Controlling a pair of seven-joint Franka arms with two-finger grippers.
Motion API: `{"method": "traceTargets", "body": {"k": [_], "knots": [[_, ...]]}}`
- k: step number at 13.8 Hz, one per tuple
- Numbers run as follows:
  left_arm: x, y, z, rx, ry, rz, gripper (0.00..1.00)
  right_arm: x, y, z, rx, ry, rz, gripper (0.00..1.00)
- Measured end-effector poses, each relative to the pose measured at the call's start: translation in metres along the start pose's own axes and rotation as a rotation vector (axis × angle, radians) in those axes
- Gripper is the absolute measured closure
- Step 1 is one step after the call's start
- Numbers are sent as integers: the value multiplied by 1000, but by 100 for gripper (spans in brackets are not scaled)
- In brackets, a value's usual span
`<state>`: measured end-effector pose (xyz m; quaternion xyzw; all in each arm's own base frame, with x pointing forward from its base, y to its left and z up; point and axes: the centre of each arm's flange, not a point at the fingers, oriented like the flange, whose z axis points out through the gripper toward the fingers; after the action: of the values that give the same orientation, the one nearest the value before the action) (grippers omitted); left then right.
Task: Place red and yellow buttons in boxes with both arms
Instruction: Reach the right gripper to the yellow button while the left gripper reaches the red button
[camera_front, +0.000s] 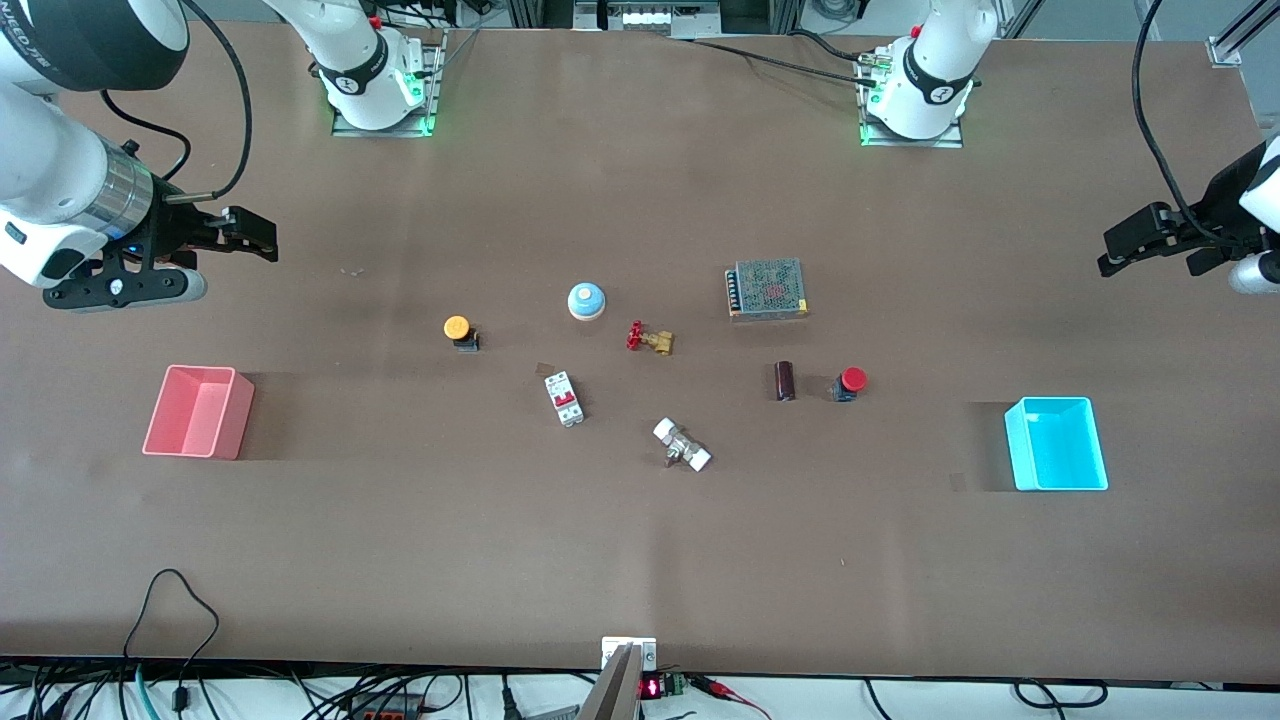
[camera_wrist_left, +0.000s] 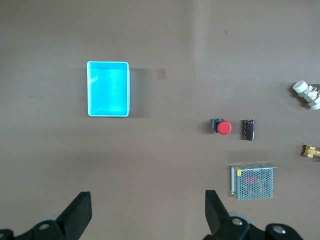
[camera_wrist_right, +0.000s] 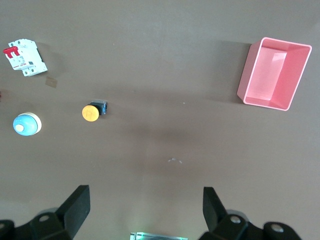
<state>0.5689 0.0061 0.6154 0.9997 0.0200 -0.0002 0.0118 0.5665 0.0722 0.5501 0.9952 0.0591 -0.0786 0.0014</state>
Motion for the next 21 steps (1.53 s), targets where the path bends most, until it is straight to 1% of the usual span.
{"method": "traceTargets", "body": {"k": [5, 7, 9, 11, 13, 14, 16, 18, 21], "knots": [[0, 2, 0, 0, -2, 4, 0, 0, 0, 0, 0, 5, 0, 0], [2, 5, 7, 0, -17, 9, 0, 3, -4, -1, 1, 23, -6, 0], [6, 6, 15, -1, -30, 11, 0, 11, -17, 4, 6, 46, 6, 0], [10, 18, 27, -3, -52, 33, 0, 23, -45, 20, 7, 51, 29, 0], [19, 48, 54, -5, -97, 83, 0, 35, -76, 42, 8, 56, 34, 0], [25, 67, 74, -4, -128, 114, 0, 40, -84, 57, 10, 66, 33, 0], [34, 103, 123, 5, -203, 168, 0, 46, -92, 88, 13, 80, 27, 0], [42, 126, 164, 24, -252, 206, 0, 46, -98, 107, 15, 90, 37, 0], [59, 141, 196, 21, -231, 202, 0, 45, -105, 137, 22, 126, 54, 0]]}}
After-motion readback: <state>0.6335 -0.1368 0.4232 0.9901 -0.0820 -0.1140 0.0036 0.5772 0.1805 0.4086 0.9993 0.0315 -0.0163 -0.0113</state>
